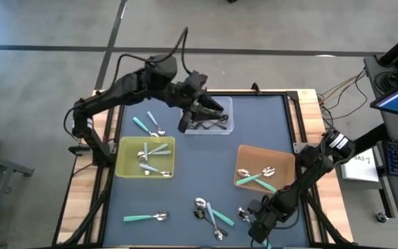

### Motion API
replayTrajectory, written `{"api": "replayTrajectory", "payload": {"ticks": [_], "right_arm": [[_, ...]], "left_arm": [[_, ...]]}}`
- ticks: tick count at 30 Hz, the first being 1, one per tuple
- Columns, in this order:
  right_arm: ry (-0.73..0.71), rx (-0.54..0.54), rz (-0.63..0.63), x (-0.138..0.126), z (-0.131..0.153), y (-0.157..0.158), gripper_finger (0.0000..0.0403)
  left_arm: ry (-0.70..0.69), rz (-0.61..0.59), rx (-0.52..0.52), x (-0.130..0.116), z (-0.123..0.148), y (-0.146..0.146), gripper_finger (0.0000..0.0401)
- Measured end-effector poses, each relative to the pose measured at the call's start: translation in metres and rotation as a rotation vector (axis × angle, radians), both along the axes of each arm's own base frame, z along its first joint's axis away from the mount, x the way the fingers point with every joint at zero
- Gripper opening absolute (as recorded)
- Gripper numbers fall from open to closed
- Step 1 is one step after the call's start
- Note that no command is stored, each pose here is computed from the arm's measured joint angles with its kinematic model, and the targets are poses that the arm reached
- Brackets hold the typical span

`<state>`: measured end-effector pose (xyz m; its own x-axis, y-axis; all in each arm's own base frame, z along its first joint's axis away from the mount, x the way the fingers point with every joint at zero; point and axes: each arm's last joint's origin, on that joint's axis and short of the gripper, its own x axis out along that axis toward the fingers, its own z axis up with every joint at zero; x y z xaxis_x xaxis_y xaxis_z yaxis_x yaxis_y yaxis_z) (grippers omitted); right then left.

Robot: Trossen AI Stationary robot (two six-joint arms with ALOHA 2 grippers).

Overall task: Sort silverware by color (type)
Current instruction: Put the green spoon into the orange bin

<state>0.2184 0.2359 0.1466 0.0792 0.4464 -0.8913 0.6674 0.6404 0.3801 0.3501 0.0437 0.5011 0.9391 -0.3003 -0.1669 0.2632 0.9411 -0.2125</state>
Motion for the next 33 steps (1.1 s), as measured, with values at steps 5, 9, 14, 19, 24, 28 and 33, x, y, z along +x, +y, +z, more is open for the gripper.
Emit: {"api": "replayTrajectory", "payload": {"ticks": [5, 9, 14, 19, 24, 28, 33], "right_arm": [[-0.073, -0.007, 0.009, 0.008, 0.013, 0.006, 0.0096], [-0.154, -0.024, -0.01, 0.015, 0.023, 0.011, 0.0096], [-0.166, -0.101, -0.039, 0.014, 0.022, 0.007, 0.0095], [-0.128, -0.139, -0.04, 0.011, 0.019, 0.004, 0.0095], [-0.145, -0.12, -0.043, 0.013, 0.02, 0.005, 0.0096], [-0.154, -0.132, -0.049, 0.013, 0.02, 0.005, 0.0096], [-0.122, -0.154, -0.049, 0.016, 0.005, 0.009, 0.0096]], "left_arm": [[-0.021, 0.029, 0.009, -0.007, 0.012, -0.001, 0.0122], [0.016, 0.053, 0.009, -0.007, 0.008, 0.0, 0.0122], [0.072, 0.056, 0.002, -0.005, 0.0, 0.0, 0.0122], [0.108, 0.051, -0.002, 0.0, -0.006, -0.001, 0.0122], [0.119, 0.042, -0.003, 0.003, -0.009, -0.004, 0.0122], [0.127, 0.038, -0.004, 0.004, -0.011, -0.005, 0.0122], [0.126, 0.036, -0.003, 0.005, -0.011, -0.006, 0.0122]]}}
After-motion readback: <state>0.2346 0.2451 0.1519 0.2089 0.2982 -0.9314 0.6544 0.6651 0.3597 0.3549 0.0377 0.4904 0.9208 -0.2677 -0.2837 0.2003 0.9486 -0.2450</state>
